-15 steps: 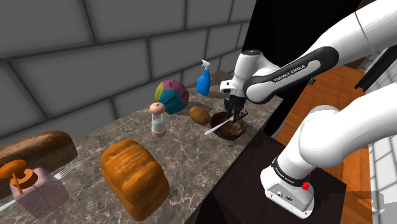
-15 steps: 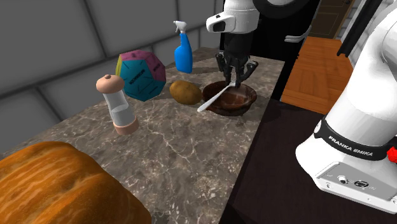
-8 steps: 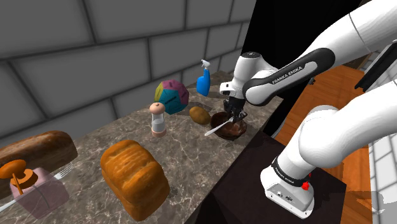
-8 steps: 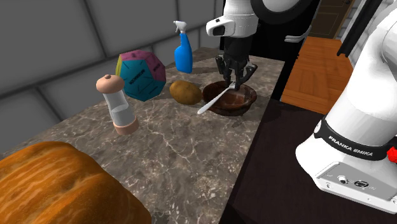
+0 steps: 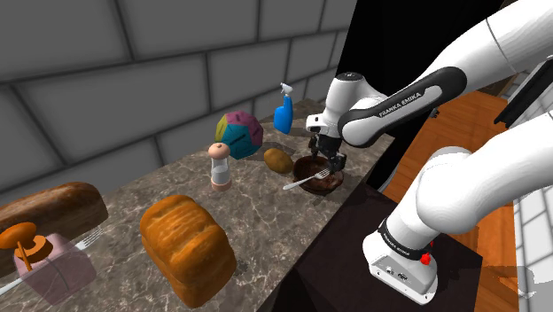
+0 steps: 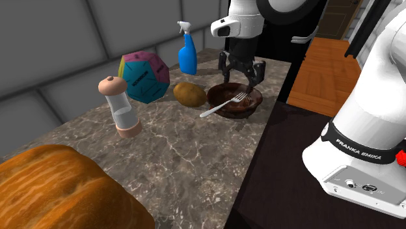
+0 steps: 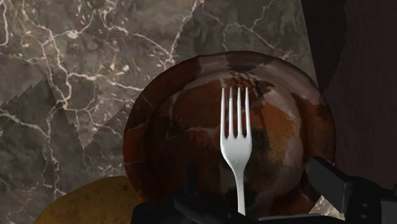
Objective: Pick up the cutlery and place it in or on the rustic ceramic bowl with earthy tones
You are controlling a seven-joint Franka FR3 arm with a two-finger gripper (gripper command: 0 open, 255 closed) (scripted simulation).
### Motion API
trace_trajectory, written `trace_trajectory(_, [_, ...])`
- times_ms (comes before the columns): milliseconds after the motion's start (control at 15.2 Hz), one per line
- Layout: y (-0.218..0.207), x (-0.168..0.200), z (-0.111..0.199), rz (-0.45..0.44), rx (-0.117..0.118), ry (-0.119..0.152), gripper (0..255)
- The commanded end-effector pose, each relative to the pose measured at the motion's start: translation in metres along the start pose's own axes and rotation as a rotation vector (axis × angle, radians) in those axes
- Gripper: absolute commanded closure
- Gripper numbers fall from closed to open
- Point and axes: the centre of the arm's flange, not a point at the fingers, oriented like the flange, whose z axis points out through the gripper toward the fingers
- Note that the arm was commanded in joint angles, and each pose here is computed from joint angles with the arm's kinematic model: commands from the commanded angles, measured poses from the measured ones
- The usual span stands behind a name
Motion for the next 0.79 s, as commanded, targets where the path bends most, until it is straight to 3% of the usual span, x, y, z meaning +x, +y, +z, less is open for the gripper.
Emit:
trace_trajectory(0, [0.0,0.0,-0.013,0.0,0.0,0.0,0])
trace_trajectory(198, [0.0,0.0,-0.05,0.0,0.0,0.0,0])
trace_trajectory(726, [0.0,0.0,-0.05,0.0,0.0,0.0,0])
